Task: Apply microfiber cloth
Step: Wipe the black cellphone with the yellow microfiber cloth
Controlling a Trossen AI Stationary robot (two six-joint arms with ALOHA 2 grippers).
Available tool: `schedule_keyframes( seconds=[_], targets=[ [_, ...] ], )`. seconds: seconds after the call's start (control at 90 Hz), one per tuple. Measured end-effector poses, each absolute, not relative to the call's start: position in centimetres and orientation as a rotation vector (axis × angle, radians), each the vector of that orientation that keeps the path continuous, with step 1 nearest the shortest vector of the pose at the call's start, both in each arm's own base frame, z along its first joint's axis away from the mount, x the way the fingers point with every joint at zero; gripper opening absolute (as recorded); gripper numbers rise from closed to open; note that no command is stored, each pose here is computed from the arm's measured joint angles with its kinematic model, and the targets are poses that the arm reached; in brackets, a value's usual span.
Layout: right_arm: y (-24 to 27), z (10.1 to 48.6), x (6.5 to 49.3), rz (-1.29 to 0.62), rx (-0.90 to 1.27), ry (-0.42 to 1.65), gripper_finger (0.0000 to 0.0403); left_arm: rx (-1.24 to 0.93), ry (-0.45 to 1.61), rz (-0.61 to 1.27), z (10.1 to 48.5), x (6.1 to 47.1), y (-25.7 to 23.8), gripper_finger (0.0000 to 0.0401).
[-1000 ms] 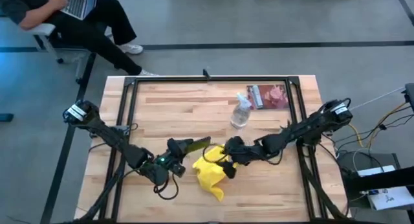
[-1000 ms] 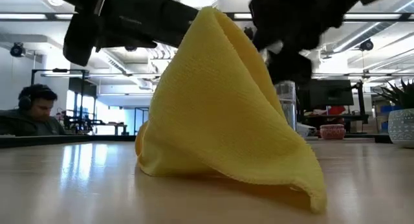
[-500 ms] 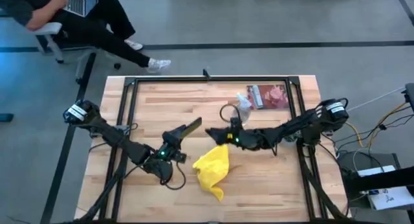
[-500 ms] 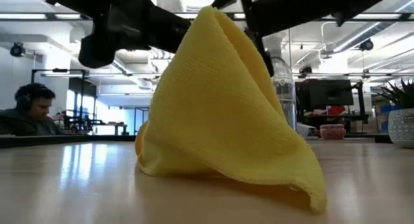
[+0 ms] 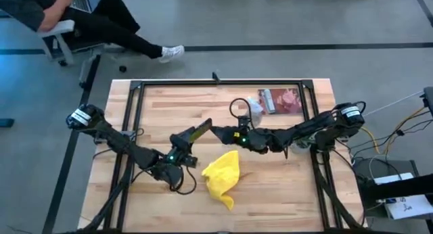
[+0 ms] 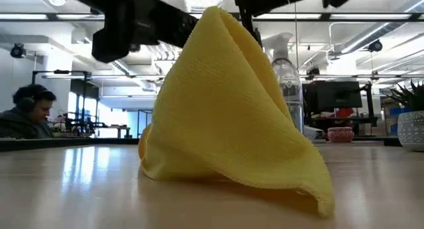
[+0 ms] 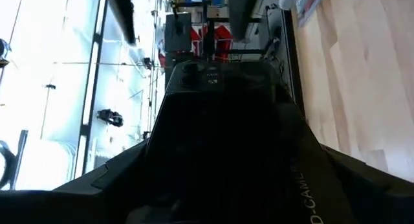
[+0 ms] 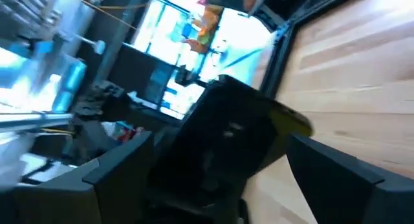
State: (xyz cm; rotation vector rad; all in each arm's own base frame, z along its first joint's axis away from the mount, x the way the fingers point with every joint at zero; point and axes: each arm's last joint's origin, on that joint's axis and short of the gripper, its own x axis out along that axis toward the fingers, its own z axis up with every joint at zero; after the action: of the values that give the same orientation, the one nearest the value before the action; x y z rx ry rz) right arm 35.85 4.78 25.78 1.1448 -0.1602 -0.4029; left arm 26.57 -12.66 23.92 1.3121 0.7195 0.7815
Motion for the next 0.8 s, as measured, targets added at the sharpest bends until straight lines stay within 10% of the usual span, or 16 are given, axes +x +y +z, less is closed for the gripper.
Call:
schedule_keyframes(
  seconds=[0.8],
  targets=[
    [7.7,32.9,37.1,-0.044,0.607,0.430,0.0339,1.369,0.705,0.712,24.8,26.2,-14.1,0.0316]
  ],
)
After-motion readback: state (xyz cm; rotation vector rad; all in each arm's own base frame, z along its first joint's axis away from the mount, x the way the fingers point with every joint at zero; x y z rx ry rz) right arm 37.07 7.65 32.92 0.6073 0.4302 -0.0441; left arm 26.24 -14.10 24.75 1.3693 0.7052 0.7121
